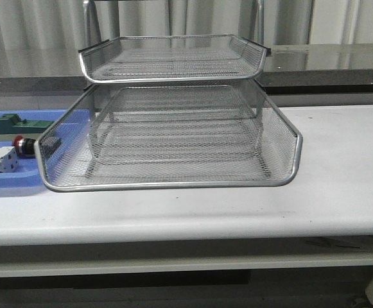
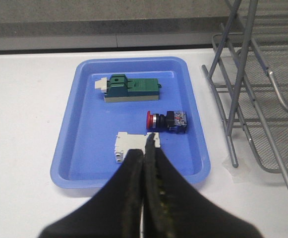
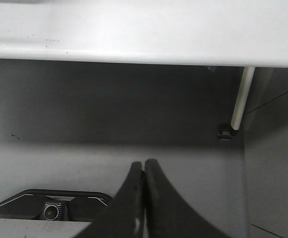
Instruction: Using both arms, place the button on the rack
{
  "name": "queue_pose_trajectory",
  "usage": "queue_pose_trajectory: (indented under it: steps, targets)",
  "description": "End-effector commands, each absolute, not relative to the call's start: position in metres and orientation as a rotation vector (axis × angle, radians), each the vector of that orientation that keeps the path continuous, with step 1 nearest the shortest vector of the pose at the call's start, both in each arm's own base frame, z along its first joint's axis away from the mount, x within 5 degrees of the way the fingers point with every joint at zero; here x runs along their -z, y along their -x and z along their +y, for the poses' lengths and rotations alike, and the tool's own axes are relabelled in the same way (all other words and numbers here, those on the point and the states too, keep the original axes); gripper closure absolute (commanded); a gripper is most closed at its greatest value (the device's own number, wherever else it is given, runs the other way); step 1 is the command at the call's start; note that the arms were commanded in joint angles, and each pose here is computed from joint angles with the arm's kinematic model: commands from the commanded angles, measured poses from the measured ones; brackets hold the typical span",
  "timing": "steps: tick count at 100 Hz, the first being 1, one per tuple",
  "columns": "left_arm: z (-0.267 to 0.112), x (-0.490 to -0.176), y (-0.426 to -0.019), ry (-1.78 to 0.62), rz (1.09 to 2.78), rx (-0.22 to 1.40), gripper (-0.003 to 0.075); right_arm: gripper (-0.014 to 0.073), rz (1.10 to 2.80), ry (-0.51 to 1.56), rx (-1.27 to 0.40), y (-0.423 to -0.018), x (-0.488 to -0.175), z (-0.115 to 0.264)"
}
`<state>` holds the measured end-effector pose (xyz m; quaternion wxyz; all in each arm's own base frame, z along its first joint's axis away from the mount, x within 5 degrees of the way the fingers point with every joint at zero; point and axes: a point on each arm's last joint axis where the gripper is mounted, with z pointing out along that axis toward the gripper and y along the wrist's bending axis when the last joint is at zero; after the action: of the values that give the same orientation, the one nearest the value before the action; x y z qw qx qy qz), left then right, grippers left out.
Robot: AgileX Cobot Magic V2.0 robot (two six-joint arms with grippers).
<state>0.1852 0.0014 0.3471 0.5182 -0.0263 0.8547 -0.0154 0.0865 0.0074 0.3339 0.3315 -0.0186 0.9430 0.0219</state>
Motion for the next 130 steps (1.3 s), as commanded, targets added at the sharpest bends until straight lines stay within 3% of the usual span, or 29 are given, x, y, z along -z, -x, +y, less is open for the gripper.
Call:
queue_pose_trajectory:
  steps: [1,30,58,67,84,94,130]
  targets:
    - [0.002,-0.369,-0.213,0.069,2.021,0.043,0.0741,0.0662,2.392,0.044,-0.06,-0.089,-0.346,0.007]
    - [0.002,-0.357,-0.291,-0.028,2.304,-0.005,0.0741,0.0662,2.392,0.044,-0.06,-0.089,-0.346,0.007]
    - [0.003,-0.349,-0.339,-0.049,2.35,-0.011,0.0735,0.0662,2.392,0.044,-0.06,-0.089,-0.346,0.007]
    - [0.003,-0.348,-0.345,-0.103,2.362,-0.03,0.0669,0.0662,2.392,0.044,-0.06,-0.089,-0.346,0.007]
    - [0.002,-0.348,-0.345,-0.153,2.366,-0.048,0.0388,0.0662,2.392,0.044,-0.06,-0.089,-0.346,0.007]
    - [0.002,-0.348,-0.345,-0.157,2.364,-0.057,0.0276,0.0662,2.392,0.044,-0.06,-0.089,-0.346,0.007]
    - [0.002,-0.349,-0.345,-0.159,2.358,-0.061,0.0243,0.0662,2.392,0.044,-0.06,-0.089,-0.346,0.007]
